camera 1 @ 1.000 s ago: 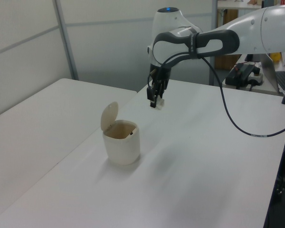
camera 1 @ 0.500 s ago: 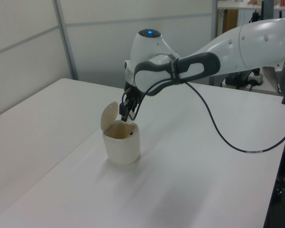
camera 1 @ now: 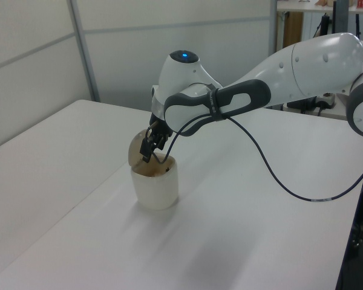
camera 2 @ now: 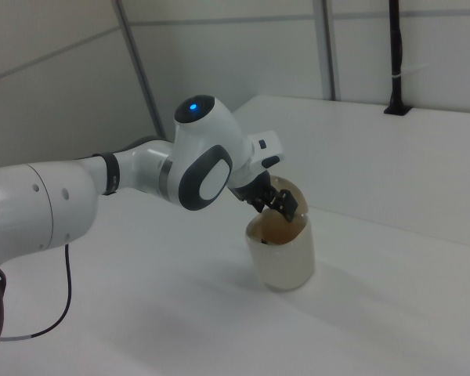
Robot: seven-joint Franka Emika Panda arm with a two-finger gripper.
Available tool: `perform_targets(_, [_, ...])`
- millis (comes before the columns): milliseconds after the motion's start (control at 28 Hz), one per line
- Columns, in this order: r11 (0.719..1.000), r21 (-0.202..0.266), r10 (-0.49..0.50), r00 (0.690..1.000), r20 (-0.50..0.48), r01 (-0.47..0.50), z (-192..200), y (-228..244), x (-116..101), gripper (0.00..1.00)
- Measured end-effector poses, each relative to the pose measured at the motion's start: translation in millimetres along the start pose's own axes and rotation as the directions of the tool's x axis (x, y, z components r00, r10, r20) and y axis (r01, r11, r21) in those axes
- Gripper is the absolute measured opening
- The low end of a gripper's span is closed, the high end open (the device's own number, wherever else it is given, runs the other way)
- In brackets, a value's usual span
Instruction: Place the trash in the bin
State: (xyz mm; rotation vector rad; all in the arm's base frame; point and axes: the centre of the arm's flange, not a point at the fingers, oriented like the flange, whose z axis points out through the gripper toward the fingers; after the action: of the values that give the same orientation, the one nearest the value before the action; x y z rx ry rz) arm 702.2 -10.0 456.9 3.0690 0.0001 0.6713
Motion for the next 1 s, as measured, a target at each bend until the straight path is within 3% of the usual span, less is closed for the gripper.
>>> perform_targets(179, [1.000, 0.000, 0.000, 1.000, -0.006, 0.000, -3, 0, 2, 1.00])
perform_targets(464, [1.000, -0.009, -0.015, 0.989, 0.148, 0.017, -20, 6, -9, 1.00])
perform_targets(714, [0.999, -0.017, -0.021, 0.952, 0.306, 0.028, -75, 16, -27, 1.00])
perform_targets(1000, [1.000, -0.005, -0.007, 0.925, 0.380, 0.010, -140, 23, -44, 1.00])
